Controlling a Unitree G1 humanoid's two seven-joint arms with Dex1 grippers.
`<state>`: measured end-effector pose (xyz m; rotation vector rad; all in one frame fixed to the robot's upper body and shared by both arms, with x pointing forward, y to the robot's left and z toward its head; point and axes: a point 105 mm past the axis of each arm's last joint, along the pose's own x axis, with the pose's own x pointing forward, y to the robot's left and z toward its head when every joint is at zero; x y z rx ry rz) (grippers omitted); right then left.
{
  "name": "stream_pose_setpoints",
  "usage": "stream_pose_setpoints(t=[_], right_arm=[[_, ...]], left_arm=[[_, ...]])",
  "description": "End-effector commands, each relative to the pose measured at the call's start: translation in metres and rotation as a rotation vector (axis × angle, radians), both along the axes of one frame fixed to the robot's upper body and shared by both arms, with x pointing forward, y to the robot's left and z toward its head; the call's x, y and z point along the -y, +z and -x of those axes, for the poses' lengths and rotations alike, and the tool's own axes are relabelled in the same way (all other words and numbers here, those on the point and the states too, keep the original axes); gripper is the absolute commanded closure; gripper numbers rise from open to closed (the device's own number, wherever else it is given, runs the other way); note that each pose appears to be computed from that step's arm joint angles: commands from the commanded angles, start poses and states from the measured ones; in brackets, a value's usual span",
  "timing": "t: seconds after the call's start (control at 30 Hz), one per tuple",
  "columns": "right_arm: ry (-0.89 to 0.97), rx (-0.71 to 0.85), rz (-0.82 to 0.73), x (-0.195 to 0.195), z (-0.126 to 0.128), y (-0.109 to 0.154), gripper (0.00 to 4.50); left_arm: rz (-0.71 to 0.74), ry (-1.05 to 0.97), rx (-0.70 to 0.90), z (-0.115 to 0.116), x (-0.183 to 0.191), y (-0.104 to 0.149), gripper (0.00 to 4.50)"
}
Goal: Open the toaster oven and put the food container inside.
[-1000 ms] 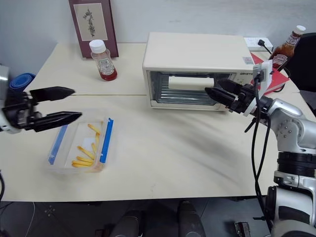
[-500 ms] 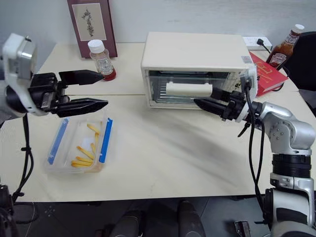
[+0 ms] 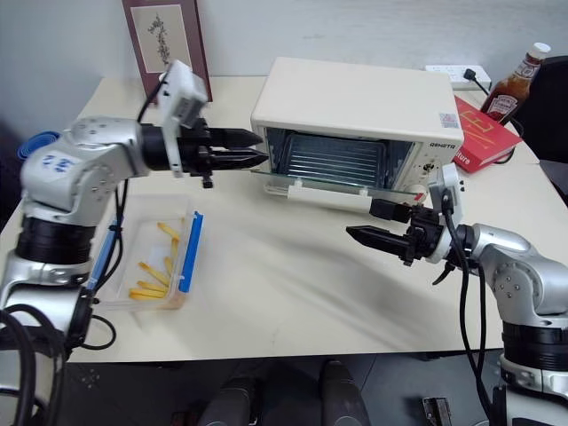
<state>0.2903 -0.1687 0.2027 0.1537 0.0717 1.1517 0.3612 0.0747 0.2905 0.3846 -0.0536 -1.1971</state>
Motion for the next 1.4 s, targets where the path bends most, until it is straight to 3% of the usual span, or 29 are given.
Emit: stream_pose_setpoints(t=[0.03,0.07,0.37,0.6,0.73,0.97,1.17,1.4], right_arm=[[-0.005,0.059,-0.012,-0.001,0.006,0.009,0.0],[-0.011,0.059,-0.017,-0.001,0.008,0.008,0.0],[-0.126,0.06,-0.016,0.01,0.026,0.004,0.0],[-0.211,-0.028,0.052,0.032,0.074,-0.009,0.0],[-0.223,-0.013,0.043,0.037,0.09,0.005,0.0],[-0.168,0.078,0.005,0.021,0.085,0.034,0.0],[-0.078,0.106,0.012,0.007,0.078,0.041,0.0],[0.066,0.113,0.01,-0.008,0.06,0.049,0.0]], left_arm=[[-0.044,-0.019,0.094,-0.005,0.006,0.01,4.23],[-0.067,-0.029,0.102,-0.007,0.008,0.006,4.46],[-0.29,-0.176,0.074,0.0,0.016,-0.041,4.46],[-0.366,-0.266,0.071,0.012,0.027,-0.067,4.46],[-0.452,-0.278,0.069,0.015,0.025,-0.088,4.46],[-0.54,-0.226,0.114,0.012,0.025,-0.114,4.46],[-0.451,-0.187,0.124,0.022,0.021,-0.105,4.46],[-0.097,-0.022,-0.05,0.067,-0.025,-0.028,4.46]])
